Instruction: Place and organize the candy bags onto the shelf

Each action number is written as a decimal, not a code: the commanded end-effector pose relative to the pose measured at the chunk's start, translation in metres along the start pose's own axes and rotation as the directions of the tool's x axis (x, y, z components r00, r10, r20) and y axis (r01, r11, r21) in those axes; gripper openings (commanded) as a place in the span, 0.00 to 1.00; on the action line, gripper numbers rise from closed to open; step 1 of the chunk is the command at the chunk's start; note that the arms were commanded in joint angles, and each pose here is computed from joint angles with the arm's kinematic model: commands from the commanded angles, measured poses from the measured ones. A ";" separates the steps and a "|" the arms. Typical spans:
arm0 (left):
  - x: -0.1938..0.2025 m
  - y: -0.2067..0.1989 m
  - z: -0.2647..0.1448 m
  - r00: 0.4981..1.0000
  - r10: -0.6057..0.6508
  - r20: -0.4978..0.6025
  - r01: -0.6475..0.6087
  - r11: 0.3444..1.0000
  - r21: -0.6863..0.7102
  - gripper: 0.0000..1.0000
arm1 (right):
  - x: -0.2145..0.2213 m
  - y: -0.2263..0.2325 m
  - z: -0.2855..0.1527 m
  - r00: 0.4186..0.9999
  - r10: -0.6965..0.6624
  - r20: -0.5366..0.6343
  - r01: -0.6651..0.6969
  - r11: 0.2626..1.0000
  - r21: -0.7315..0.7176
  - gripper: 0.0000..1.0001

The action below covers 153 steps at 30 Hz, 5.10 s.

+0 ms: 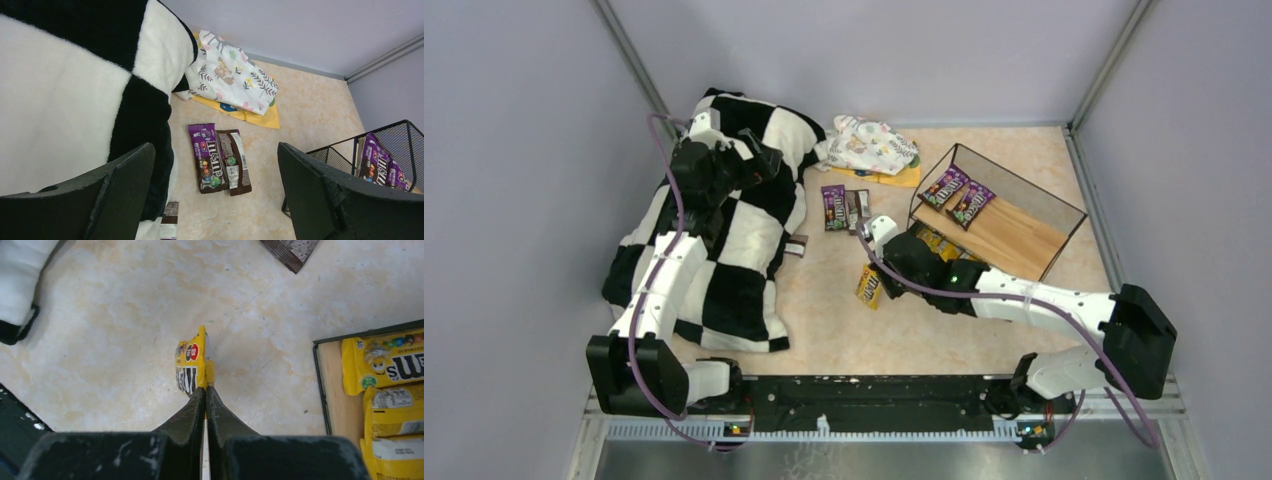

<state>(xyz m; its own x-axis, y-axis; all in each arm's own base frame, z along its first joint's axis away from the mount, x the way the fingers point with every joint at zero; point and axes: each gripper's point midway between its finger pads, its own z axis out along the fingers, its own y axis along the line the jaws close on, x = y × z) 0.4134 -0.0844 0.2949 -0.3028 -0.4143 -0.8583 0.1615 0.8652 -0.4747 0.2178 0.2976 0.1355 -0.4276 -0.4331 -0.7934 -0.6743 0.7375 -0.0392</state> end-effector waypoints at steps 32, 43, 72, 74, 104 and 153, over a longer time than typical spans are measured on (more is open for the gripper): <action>-0.024 -0.009 0.002 0.998 0.030 0.055 -0.031 0.999 0.027 0.98 | 0.056 0.130 0.023 0.892 -0.430 -0.139 0.420 0.902 -0.095 0.80; -0.023 -0.007 0.003 0.998 0.030 0.054 -0.031 0.999 0.020 0.98 | 0.074 0.131 0.045 0.787 -0.585 -0.193 0.601 0.798 0.031 0.66; -0.020 -0.007 0.005 0.999 0.021 0.043 -0.022 0.999 0.031 0.98 | 0.057 0.105 0.016 0.778 -0.585 -0.229 0.617 0.780 0.104 0.00; -0.019 -0.007 0.005 0.999 0.020 0.041 -0.021 0.999 0.032 0.98 | 0.053 0.090 0.003 0.780 -0.578 -0.240 0.614 0.782 0.110 0.00; -0.010 -0.009 0.011 1.000 -0.017 0.008 0.017 0.998 0.059 0.98 | 0.110 -0.157 -0.114 0.667 -0.497 -0.555 0.656 0.745 0.121 0.00; -0.006 -0.022 0.011 0.998 -0.057 -0.020 0.060 0.990 0.124 0.98 | 0.162 -0.231 -0.110 0.509 -0.359 -0.782 0.788 0.560 0.257 0.23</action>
<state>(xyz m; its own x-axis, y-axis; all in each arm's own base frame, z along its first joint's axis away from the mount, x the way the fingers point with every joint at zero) 0.4182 -0.1033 0.2798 -0.3916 -0.4514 -0.8018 0.2052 0.8067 -0.5543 0.2290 0.0057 0.0725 -0.4145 -0.9070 0.0744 -0.6123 0.2175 -0.7601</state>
